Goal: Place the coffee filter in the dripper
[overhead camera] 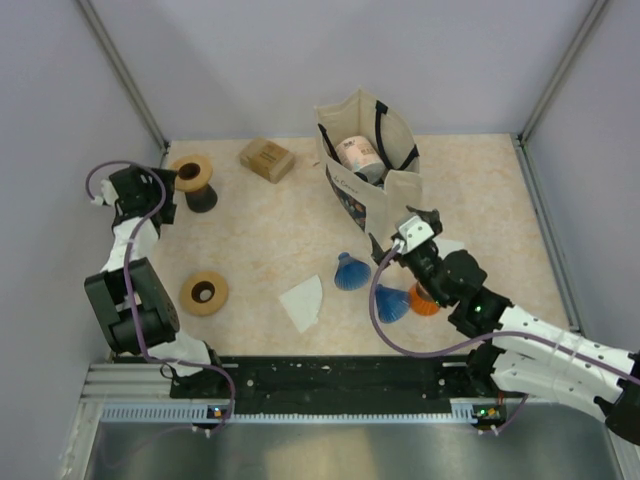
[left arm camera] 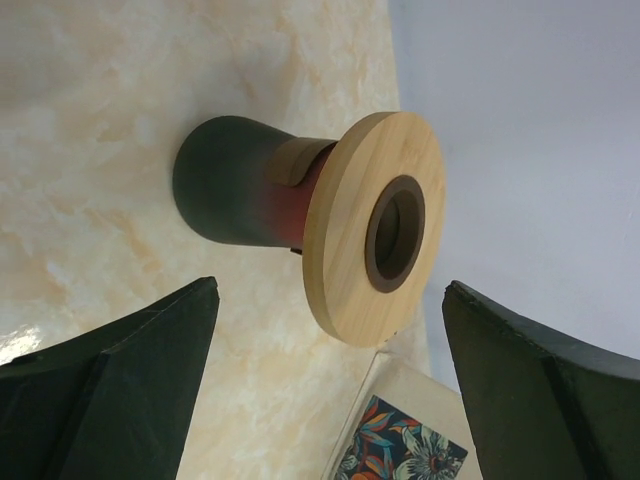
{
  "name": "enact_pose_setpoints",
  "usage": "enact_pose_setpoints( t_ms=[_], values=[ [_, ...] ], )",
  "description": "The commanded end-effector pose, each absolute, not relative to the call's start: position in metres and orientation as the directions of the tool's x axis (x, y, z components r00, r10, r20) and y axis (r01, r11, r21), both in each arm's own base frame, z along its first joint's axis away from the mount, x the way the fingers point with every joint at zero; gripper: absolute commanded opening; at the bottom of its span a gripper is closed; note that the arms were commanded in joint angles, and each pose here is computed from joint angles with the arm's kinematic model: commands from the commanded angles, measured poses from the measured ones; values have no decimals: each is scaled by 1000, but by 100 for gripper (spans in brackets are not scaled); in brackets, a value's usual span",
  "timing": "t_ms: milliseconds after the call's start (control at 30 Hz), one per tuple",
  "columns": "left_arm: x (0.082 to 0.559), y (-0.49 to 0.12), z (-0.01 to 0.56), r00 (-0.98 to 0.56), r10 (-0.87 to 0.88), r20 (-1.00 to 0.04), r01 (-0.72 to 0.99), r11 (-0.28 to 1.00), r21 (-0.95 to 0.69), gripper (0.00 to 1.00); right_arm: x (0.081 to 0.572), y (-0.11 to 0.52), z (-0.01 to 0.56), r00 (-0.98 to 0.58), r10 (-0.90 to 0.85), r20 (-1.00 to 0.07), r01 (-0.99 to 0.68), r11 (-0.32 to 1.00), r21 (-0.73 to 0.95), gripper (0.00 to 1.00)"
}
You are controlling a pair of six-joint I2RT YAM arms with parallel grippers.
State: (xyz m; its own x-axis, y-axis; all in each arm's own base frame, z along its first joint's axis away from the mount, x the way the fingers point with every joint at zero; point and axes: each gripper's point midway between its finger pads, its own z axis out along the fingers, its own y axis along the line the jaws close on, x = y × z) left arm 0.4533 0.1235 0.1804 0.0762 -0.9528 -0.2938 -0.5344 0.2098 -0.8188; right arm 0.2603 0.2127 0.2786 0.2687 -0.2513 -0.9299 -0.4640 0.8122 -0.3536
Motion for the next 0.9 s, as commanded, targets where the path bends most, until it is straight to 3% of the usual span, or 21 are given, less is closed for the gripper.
enact_pose_setpoints(
  t_ms=[0,300,433,533,633,767,867],
  values=[
    [440,126,216,83,-928,-363,-510,274,-816,99,265,205,304,206,-171,-964,-418,875,-244,99],
    [368,58,221,-119,-910,-396,-441,406,-801,99,258,174,321,71,20,-997,-317,948,-4,99],
    [335,3,232,-283,-819,-498,-337,572,-748,99,250,175,311,33,35,-999,-356,934,21,99],
    [317,-50,241,-416,-643,-643,-191,753,-630,99,245,170,305,9,47,-999,-350,936,41,99],
    [290,-138,232,-566,-299,-768,179,865,-469,99,242,164,301,6,70,-998,-343,937,63,99],
    [275,-200,195,-578,-6,-816,373,888,-270,98,241,155,288,-34,85,-996,-297,950,91,99],
    [273,-230,176,-584,130,-801,443,878,-181,89,239,148,278,-84,86,-993,-261,960,105,99]
  ],
)
